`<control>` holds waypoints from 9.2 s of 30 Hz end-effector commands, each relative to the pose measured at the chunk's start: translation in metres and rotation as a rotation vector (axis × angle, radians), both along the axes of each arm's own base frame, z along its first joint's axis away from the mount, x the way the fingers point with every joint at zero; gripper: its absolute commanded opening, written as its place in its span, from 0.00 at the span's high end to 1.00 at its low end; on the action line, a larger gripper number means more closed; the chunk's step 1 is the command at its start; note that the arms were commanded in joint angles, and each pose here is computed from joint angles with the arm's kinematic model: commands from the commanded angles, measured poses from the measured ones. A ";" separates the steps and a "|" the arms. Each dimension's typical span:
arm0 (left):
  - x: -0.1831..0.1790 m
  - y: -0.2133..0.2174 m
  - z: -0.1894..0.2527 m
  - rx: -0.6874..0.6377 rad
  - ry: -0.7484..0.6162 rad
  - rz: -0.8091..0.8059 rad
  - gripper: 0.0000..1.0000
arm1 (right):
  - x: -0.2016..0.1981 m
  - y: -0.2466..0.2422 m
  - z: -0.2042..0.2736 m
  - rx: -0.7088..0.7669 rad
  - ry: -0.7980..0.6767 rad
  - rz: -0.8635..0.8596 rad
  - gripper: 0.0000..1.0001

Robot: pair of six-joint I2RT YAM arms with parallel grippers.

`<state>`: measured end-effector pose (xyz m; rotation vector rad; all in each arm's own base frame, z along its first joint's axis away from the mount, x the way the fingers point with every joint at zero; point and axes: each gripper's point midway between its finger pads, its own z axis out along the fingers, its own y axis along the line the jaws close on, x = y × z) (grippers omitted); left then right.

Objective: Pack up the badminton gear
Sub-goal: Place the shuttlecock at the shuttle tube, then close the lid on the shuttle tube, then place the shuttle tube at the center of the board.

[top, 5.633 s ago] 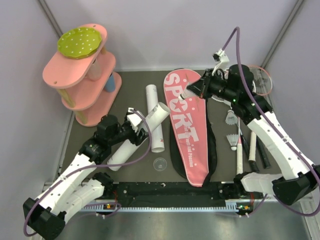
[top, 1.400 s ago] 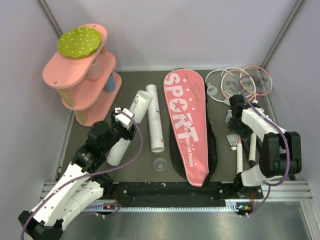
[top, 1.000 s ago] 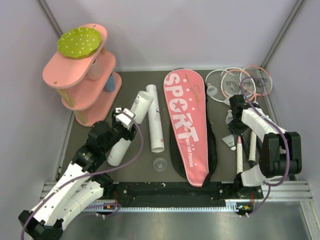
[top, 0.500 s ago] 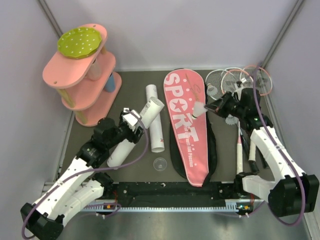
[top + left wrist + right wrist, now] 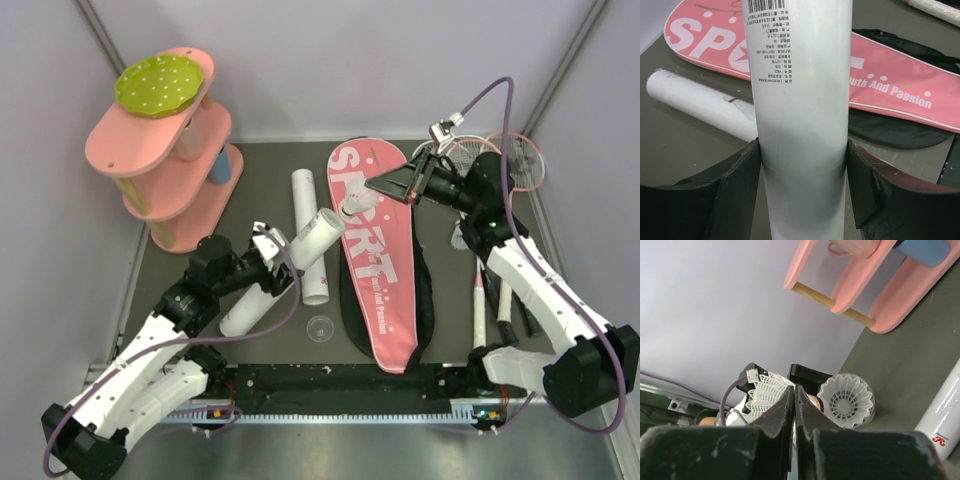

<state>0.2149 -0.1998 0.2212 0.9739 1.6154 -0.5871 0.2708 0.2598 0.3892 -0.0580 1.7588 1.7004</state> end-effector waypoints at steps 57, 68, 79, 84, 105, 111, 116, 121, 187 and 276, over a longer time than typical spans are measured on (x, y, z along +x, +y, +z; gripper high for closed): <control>-0.029 -0.021 0.043 -0.104 -0.152 -0.197 1.00 | -0.055 0.080 -0.111 -0.443 -0.155 0.495 0.20; -0.031 -0.023 0.043 -0.106 -0.154 -0.207 1.00 | -0.057 0.093 -0.130 -0.489 -0.136 0.499 0.20; 0.013 0.009 0.035 -0.030 -0.149 0.098 1.00 | -0.018 -0.014 -0.060 -0.427 -0.315 -0.100 0.07; 0.038 0.043 0.037 0.001 -0.158 0.340 1.00 | -0.045 -0.024 -0.120 -0.522 -0.294 -0.114 0.06; 0.045 0.080 0.063 -0.009 -0.101 0.577 1.00 | -0.167 0.129 -0.321 -1.112 -0.545 0.553 0.47; 0.046 0.105 0.064 -0.034 -0.177 0.696 1.00 | -0.174 0.134 -0.340 -1.129 -0.539 0.599 0.55; 0.044 0.117 0.062 -0.049 -0.212 0.749 1.00 | -0.178 0.136 -0.358 -1.166 -0.535 0.613 0.60; 0.042 0.117 0.060 -0.057 -0.226 0.739 1.00 | -0.158 0.132 -0.373 -1.294 -0.553 0.503 0.84; -0.038 -0.016 0.029 -0.003 -0.190 -0.153 1.00 | -0.108 0.057 -0.063 -0.328 -0.305 0.503 1.00; 0.092 0.157 -0.085 0.530 0.256 0.801 1.00 | -0.009 -0.041 -0.147 -0.467 0.018 -0.048 0.19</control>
